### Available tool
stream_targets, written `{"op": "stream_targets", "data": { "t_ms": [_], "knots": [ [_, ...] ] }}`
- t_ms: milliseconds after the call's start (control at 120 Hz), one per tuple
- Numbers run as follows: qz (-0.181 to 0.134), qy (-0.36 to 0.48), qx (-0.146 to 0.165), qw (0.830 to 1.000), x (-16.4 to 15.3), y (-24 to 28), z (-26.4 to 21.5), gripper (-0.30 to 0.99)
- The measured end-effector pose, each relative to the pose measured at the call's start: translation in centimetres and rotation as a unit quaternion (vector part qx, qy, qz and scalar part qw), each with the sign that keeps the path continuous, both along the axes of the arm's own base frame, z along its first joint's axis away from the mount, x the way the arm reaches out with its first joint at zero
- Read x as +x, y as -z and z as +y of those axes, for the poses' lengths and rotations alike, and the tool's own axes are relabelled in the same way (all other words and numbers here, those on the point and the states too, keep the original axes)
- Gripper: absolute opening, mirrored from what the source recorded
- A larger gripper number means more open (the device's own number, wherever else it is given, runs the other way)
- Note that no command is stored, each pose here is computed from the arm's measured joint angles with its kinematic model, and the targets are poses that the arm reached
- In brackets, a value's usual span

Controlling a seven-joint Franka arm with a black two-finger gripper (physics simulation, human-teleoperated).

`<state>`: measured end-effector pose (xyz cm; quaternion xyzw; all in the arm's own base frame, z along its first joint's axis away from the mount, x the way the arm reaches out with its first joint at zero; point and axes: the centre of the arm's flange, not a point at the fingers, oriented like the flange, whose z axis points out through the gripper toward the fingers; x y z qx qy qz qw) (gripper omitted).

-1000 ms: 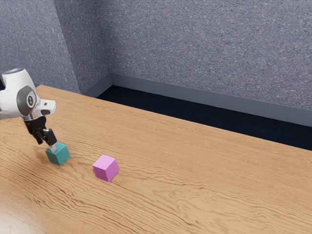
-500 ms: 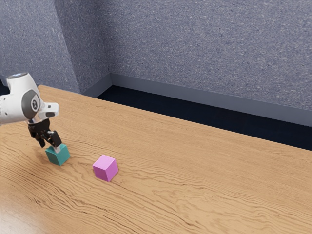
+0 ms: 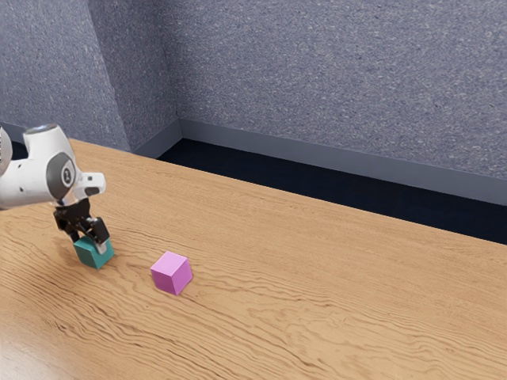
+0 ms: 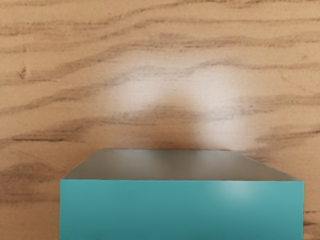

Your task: Pick up the blue block with one arm, and put the blue block on the pink block with one arm

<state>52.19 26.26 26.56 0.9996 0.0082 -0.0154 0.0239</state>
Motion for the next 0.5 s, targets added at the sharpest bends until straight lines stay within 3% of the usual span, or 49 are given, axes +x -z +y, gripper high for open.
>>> {"op": "stream_targets", "data": {
  "t_ms": [500],
  "knots": [
    [-0.006, -0.007, 0.007, 1.000, 0.42, 0.29, -0.31, 0.50]
  ]
}}
